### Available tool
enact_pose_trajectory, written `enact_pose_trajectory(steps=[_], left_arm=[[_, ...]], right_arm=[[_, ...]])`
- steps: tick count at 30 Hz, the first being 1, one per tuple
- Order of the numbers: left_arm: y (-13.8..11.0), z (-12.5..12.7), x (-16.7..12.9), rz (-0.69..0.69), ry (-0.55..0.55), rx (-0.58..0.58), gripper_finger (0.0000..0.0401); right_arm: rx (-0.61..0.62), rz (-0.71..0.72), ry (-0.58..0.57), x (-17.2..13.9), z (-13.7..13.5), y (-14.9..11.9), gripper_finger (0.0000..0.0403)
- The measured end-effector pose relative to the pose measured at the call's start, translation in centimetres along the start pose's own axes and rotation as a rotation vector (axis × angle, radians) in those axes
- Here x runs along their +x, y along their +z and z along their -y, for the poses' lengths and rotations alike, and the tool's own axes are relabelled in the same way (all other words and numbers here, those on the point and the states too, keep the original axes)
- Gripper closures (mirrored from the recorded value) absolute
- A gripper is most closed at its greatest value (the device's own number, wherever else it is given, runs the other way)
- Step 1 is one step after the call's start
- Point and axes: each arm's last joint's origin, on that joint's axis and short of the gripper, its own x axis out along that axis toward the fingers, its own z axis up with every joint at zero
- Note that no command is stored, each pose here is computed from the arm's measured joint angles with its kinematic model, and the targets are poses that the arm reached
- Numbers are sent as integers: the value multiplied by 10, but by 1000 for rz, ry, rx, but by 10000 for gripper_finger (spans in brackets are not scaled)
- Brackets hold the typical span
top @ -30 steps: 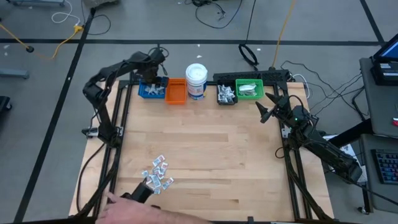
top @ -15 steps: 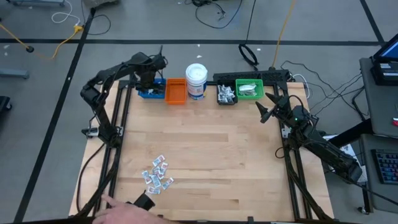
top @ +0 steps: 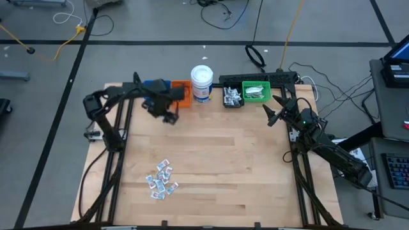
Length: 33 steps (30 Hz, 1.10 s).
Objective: Pick & Place First Aid Supplies
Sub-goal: Put the ointment pack into the orange bin
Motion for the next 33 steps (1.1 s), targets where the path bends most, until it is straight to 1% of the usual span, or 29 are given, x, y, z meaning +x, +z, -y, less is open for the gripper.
enact_pose_trajectory(steps=[7, 11, 13, 15, 18, 21, 25, 33], left_arm=[[-63, 62, 12, 2, 1, 306, 164], [-100, 93, 19, 41, 6, 482, 164], [-118, 107, 22, 68, -5, 556, 164], [-135, 117, 25, 87, -18, 604, 164], [-154, 126, 28, 101, -25, 635, 164], [-164, 128, 30, 100, -18, 624, 164], [-167, 129, 32, 102, -12, 593, 164], [-164, 130, 58, 67, 47, 571, 164]], right_arm=[[0, 0, 0, 0, 0, 0, 50], [0, 0, 0, 0, 0, 0, 50], [0, 0, 0, 0, 0, 0, 50], [0, 0, 0, 0, 0, 0, 50], [0, 0, 0, 0, 0, 0, 50], [0, 0, 0, 0, 0, 0, 50], [0, 0, 0, 0, 0, 0, 50], [0, 0, 0, 0, 0, 0, 50]])
